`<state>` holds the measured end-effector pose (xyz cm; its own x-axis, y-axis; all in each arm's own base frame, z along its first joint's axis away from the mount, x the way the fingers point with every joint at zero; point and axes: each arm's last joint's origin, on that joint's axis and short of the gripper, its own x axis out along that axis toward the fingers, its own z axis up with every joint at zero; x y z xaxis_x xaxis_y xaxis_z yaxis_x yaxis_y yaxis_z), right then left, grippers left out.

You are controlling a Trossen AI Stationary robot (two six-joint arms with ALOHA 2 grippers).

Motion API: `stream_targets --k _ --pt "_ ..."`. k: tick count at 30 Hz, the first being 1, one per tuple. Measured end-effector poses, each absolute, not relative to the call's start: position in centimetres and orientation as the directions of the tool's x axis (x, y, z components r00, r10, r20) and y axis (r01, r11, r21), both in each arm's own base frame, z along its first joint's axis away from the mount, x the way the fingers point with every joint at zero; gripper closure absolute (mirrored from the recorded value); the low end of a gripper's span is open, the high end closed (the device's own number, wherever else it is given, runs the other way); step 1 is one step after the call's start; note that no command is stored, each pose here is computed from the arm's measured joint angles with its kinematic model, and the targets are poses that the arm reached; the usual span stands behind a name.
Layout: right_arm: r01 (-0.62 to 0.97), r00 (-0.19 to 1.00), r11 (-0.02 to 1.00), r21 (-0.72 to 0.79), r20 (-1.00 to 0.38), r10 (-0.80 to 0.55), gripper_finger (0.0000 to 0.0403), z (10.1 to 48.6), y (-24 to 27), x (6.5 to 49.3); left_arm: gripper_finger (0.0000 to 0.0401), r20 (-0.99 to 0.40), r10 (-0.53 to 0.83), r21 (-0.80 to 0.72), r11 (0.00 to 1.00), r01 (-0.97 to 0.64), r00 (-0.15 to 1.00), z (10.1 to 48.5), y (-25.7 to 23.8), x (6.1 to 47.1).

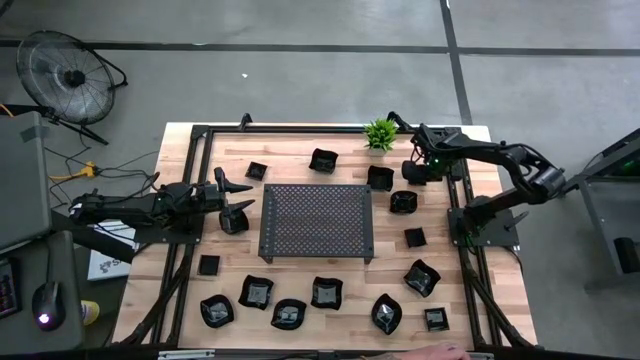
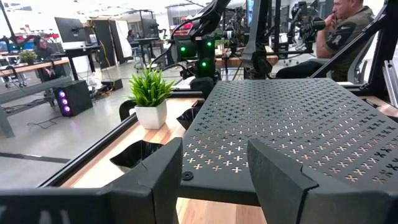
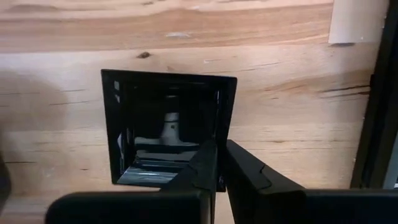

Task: Pick & Place Mini shaped plates
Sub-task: Put the square plate on the shelf

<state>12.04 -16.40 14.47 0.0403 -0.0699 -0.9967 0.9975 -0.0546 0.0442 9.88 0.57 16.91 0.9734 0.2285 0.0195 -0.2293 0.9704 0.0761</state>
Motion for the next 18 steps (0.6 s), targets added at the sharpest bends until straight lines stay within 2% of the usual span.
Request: stream_targets --k 6,18 --pt "0.995 0.077 -0.059 0.083 -0.993 -0.091 0.039 15.4 -16.1 11.9 0.0225 0.02 0.228 0.076 0.97 -0.229 0.973 16.9 0.6 9.9" --pt "0.958 0.273 -0.044 0.285 -0.945 -0.179 0.0401 18.8 -14.7 11.3 0.0225 0.02 0.229 0.076 0.97 -0.23 0.973 16.9 0.6 9.9"
